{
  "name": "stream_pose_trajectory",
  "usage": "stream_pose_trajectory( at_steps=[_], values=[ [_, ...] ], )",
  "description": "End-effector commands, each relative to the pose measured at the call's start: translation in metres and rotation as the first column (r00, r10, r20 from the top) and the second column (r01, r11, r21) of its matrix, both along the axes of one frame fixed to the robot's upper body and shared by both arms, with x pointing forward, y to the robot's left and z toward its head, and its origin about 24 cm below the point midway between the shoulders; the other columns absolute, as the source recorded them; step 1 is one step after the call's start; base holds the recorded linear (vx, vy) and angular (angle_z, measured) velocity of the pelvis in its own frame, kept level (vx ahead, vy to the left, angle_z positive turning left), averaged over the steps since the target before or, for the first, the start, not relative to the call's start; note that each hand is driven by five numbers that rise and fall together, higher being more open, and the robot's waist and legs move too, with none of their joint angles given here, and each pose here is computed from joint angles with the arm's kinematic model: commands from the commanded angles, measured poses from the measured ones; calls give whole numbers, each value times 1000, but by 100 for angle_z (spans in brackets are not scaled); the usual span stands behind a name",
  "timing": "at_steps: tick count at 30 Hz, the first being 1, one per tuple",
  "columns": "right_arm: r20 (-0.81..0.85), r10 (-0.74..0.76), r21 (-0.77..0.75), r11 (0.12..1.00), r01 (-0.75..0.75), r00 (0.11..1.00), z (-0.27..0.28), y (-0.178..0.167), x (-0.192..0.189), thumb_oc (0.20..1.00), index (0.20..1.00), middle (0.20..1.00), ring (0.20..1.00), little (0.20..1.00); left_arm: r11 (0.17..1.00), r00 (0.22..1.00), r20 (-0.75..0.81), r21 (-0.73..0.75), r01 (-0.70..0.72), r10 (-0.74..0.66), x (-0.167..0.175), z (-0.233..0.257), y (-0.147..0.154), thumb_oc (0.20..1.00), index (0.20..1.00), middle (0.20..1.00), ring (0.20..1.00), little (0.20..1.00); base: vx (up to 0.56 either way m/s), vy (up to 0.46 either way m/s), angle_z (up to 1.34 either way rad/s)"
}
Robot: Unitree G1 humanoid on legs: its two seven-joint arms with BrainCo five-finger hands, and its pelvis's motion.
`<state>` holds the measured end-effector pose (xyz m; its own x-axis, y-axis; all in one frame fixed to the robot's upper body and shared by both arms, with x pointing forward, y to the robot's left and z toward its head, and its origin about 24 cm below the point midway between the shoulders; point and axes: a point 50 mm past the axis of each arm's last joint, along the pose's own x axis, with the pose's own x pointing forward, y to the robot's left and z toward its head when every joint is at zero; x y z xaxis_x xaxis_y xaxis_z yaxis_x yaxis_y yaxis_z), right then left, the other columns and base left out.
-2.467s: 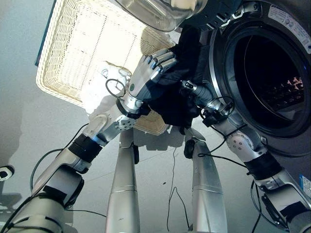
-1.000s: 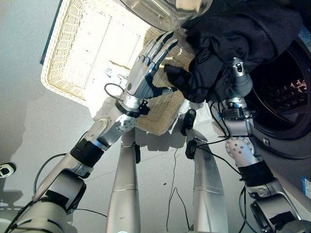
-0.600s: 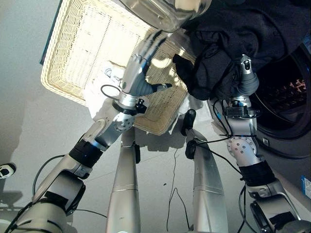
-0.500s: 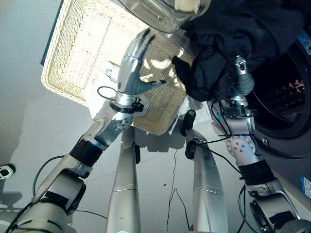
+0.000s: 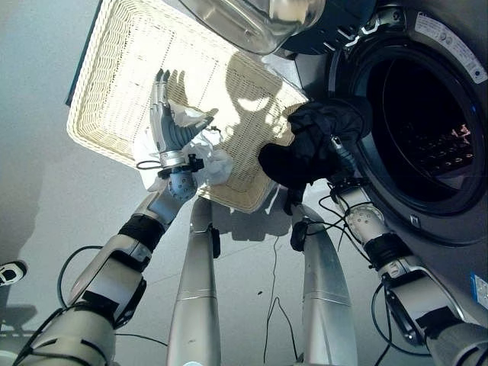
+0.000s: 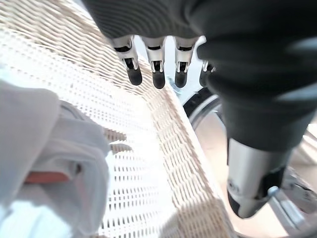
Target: Put the clothes into the washing machine.
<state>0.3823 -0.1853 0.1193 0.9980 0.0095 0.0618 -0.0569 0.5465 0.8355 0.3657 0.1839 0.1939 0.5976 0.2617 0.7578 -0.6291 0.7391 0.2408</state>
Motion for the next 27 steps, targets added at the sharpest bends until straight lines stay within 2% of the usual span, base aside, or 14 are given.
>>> stream_pose_trajectory(
  at_steps=[1,5,6,8,9,10,12,13,14,16,18,20,23,27],
  values=[
    [76,-133,34,991,131,988,30,-40,4,200,200,200,200,200,998,998,67,-66,21,-17,5,23,-2,1000,1000,1000,1000,1000,13,-12,-7],
    [50,-299,77,952,295,953,45,-76,6,200,200,200,200,200,998,999,42,-55,10,-8,9,26,5,1000,1000,1000,1000,1000,7,-16,-1],
    [50,-401,158,907,389,915,65,-100,3,200,200,200,200,200,999,999,32,-42,5,-3,9,25,9,1000,1000,1000,1000,1000,14,-67,1],
    [116,-709,355,684,638,695,109,-162,-24,200,200,200,200,200,1000,1000,12,-10,-14,14,5,12,21,1000,1000,1000,1000,1000,23,-87,0],
    [133,-739,399,650,646,661,114,-170,-30,200,200,200,200,200,1000,1000,11,-2,-17,17,4,10,23,1000,1000,1000,1000,1000,24,-72,-2],
    [204,-860,474,505,721,469,134,-191,-55,200,200,200,200,200,999,1000,5,33,-30,30,-1,2,27,1000,1000,1000,1000,1000,15,-38,-5],
    [267,-888,487,459,743,374,150,-193,-68,200,200,200,200,200,998,999,7,43,-40,39,-3,2,29,1000,1000,1000,1000,1000,7,-4,-9],
    [325,-880,440,466,767,348,161,-190,-73,300,300,300,300,300,998,999,6,46,-42,42,-3,5,30,1000,1000,1000,1000,1000,0,21,-5],
    [394,-844,377,509,774,363,174,-182,-73,1000,1000,1000,1000,1000,998,999,7,53,-44,43,-2,10,31,1000,1000,1000,1000,1000,-11,49,0],
    [476,-731,186,628,756,490,191,-170,-64,1000,1000,1000,1000,1000,994,999,-3,101,-33,34,1,25,39,1000,1000,1000,1000,1000,-17,57,0],
    [473,-683,124,677,726,556,182,-177,-57,1000,1000,1000,1000,1000,990,1000,-23,144,-6,9,3,28,38,1000,1000,1000,1000,1000,0,0,0],
    [433,-616,7,733,681,658,159,-183,-45,1000,1000,1000,1000,1000,958,997,-74,286,38,-17,9,24,26,1000,1000,1000,1000,1000,0,0,0],
    [419,-557,-131,744,655,717,151,-178,-36,1000,1000,1000,1000,1000,927,992,-123,368,75,-31,14,22,13,1000,1000,1000,1000,1000,19,-13,6],
    [356,-563,-385,639,666,746,143,-167,-24,1000,1000,1000,1000,1000,889,963,-269,436,140,-20,25,17,7,1000,1000,1000,1000,1000,0,0,0]
  ],
)
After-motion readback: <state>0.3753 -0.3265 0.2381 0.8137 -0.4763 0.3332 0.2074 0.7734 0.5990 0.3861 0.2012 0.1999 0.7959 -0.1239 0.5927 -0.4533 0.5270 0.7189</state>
